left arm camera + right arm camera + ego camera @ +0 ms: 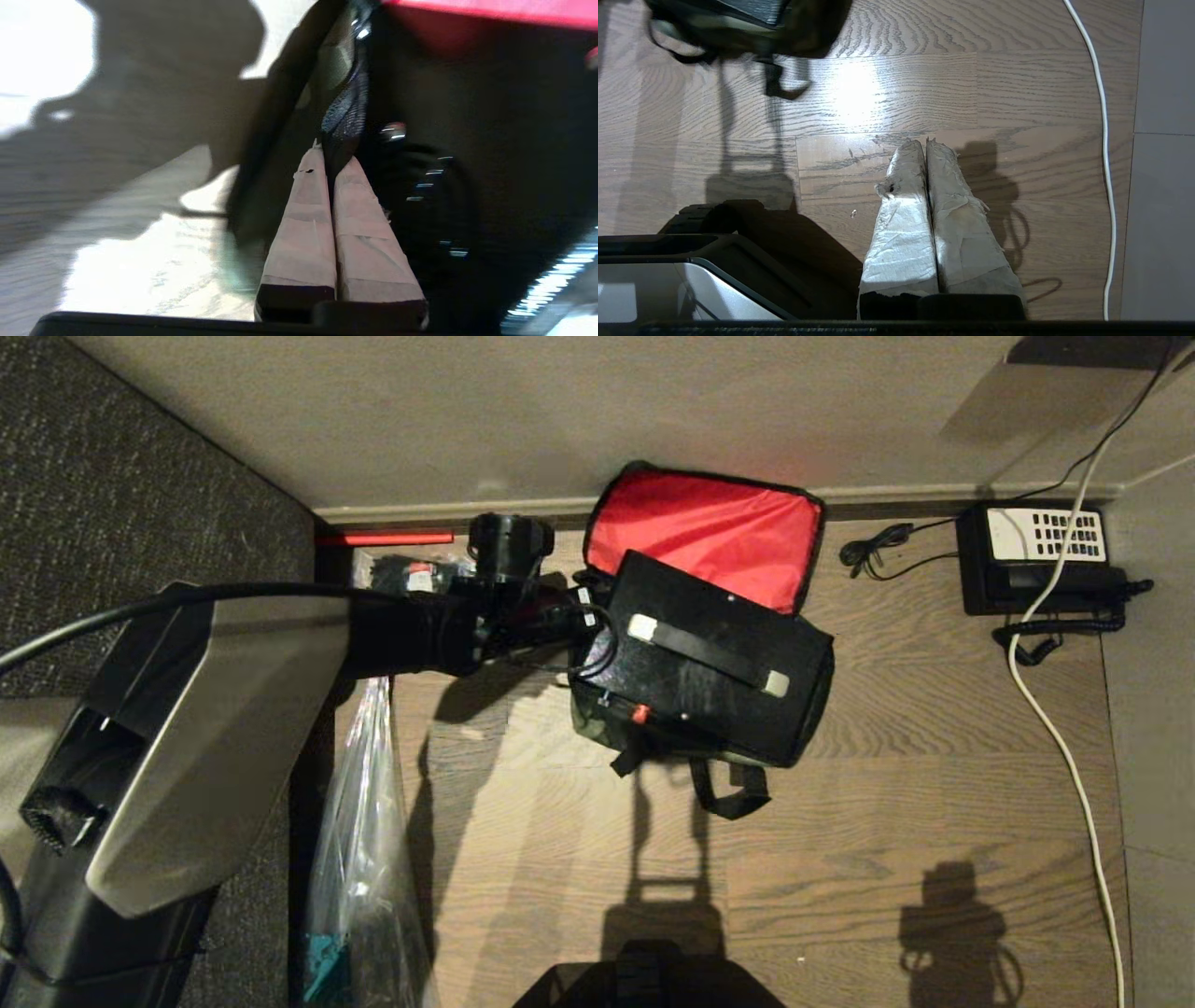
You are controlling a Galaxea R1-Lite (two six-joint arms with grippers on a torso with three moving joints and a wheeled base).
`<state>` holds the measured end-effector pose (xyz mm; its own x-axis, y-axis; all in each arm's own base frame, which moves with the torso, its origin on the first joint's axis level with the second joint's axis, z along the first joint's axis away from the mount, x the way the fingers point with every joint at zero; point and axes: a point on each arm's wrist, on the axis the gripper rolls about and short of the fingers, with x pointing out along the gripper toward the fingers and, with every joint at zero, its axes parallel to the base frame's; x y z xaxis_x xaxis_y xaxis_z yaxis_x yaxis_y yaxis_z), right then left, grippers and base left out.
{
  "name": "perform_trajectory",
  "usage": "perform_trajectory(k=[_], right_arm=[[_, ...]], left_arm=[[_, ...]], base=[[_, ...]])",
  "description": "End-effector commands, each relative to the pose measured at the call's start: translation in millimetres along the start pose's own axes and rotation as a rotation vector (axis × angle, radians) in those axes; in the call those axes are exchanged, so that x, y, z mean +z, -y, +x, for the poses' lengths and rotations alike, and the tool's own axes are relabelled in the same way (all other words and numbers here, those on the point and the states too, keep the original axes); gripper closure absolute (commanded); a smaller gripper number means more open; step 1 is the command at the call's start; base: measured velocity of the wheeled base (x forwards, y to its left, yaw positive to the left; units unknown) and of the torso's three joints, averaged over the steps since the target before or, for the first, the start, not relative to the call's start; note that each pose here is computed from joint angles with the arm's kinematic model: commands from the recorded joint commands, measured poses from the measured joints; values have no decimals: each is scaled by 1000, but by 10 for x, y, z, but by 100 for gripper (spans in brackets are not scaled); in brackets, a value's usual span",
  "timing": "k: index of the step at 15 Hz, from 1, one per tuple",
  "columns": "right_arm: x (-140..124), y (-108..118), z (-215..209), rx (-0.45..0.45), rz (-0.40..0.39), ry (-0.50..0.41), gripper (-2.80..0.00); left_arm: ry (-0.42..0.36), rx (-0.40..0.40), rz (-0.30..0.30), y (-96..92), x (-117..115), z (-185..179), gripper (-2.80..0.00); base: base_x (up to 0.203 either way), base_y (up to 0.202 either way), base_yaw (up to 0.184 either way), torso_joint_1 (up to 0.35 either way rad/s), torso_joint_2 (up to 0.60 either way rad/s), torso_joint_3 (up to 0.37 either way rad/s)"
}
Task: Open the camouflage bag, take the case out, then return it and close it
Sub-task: Close the top of the storage box
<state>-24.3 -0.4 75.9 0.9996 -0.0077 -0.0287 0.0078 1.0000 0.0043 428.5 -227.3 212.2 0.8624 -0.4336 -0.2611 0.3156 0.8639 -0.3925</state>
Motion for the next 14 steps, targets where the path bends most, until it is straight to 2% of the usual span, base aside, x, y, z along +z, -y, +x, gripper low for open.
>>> perform_trajectory(k=[1,3,5,8,9,11,12,14], right_arm=[[-5,0,-19,0,0,26,0],[-9,0,-18,0,0,24,0],[-9,0,-18,0,0,24,0],[-9,0,-18,0,0,24,0],[-5,0,-19,0,0,26,0],[-5,0,-19,0,0,25,0],[-6,0,-19,0,0,25,0],[-9,0,-18,0,0,24,0]], left_arm=[[65,-17,-18,110,238,-223,0],[66,-11,-24,133,245,-259,0],[102,3,-31,144,352,-354,0],[117,35,-80,183,438,-496,0],[97,53,-82,173,422,-518,0],[103,62,-131,201,460,-584,0],[97,64,-140,218,454,-603,0],[29,104,-168,234,214,-549,0]], base=[[0,0,0,0,0,0],[0,0,0,0,0,0],[0,0,0,0,0,0],[0,0,0,0,0,0],[0,0,0,0,0,0],[0,0,0,0,0,0],[0,0,0,0,0,0],[0,0,0,0,0,0]])
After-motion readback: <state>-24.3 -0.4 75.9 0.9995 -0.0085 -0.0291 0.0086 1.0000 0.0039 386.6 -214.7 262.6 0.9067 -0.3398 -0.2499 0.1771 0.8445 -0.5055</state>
